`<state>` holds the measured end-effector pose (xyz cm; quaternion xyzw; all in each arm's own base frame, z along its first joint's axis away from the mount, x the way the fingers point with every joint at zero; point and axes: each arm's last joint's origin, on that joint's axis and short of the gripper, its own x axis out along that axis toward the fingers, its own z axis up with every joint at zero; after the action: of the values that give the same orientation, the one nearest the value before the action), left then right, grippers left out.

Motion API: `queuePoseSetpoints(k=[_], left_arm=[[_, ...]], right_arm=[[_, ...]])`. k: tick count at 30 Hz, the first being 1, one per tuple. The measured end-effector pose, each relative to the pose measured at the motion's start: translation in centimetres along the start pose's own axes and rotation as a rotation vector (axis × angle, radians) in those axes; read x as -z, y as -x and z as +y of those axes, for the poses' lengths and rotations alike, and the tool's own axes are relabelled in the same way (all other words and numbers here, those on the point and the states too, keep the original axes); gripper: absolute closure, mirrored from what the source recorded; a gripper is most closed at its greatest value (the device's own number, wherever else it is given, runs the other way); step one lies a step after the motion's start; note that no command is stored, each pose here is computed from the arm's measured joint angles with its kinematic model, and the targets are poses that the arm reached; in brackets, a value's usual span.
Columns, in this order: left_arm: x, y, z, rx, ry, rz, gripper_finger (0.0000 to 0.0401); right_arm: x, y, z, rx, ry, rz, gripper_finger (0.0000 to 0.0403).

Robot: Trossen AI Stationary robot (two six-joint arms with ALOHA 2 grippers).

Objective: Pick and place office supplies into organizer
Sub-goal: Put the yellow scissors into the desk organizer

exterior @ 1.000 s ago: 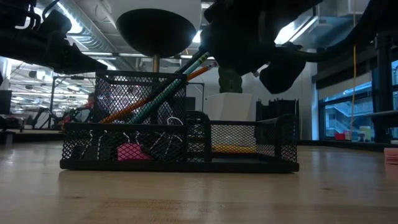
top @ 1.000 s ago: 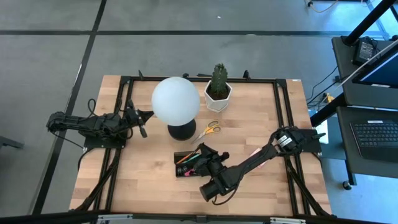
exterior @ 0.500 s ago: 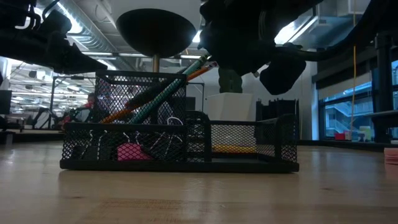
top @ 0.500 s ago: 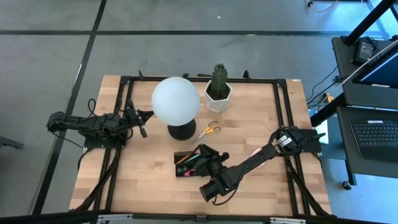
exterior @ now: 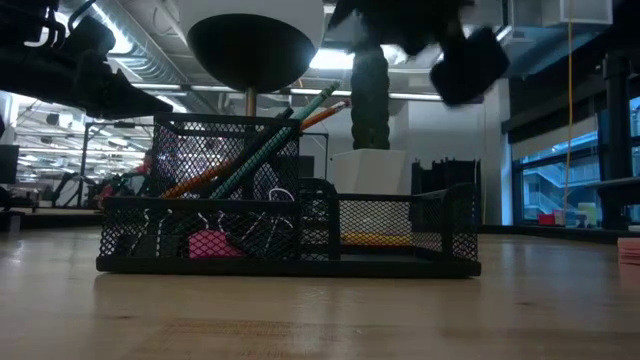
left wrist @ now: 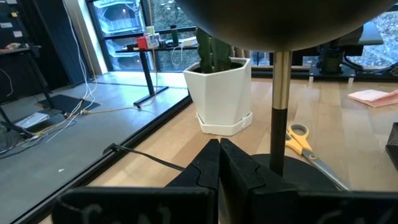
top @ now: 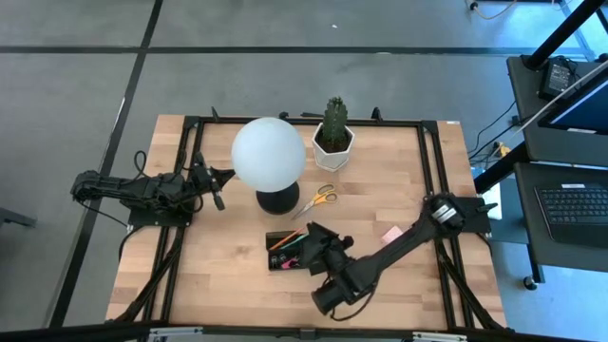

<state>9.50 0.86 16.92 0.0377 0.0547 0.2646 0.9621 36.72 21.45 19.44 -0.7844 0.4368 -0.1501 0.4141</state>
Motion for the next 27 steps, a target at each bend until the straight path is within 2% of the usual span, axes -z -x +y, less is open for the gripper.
queuePoseSetpoints(k=[3,5,7,10,13,15,20,24,27], left_arm=[[0.0,0.0,0.0,0.003,-0.002,0.003,0.0397],[0.0,0.0,0.0,0.005,-0.002,0.003,0.0397],[0.0,0.0,-0.1,0.015,-0.002,0.003,0.0397],[0.0,0.0,-0.1,0.023,-0.004,0.005,0.0397],[0.1,-0.1,-0.1,0.025,-0.008,0.010,0.0397],[0.1,-0.1,-0.1,0.025,-0.008,0.011,0.0397],[0.1,-0.1,-0.2,0.025,-0.010,0.015,0.0397],[0.2,-0.1,-0.2,0.026,-0.013,0.019,0.0397],[0.2,-0.1,-0.2,0.027,-0.014,0.019,0.0397]], right_arm=[[2.2,0.9,-1.7,-0.015,-0.141,-0.040,0.0281],[4.3,1.6,-2.8,-0.072,-0.278,-0.101,0.0281],[6.6,1.8,-3.9,-0.186,-0.438,-0.187,0.0281],[10.1,1.2,-4.7,-0.446,-0.634,-0.297,0.0281],[13.5,-0.5,-4.8,-0.680,-0.778,-0.318,0.0281],[15.2,-1.7,-4.8,-0.757,-0.848,-0.311,0.0281],[17.0,-5.1,-3.3,-0.919,-0.852,-0.309,0.0281],[17.0,-8.2,-1.5,-1.033,-0.839,-0.308,0.0276],[16.4,-10.6,0.1,-1.046,-0.850,-0.352,0.0260]])
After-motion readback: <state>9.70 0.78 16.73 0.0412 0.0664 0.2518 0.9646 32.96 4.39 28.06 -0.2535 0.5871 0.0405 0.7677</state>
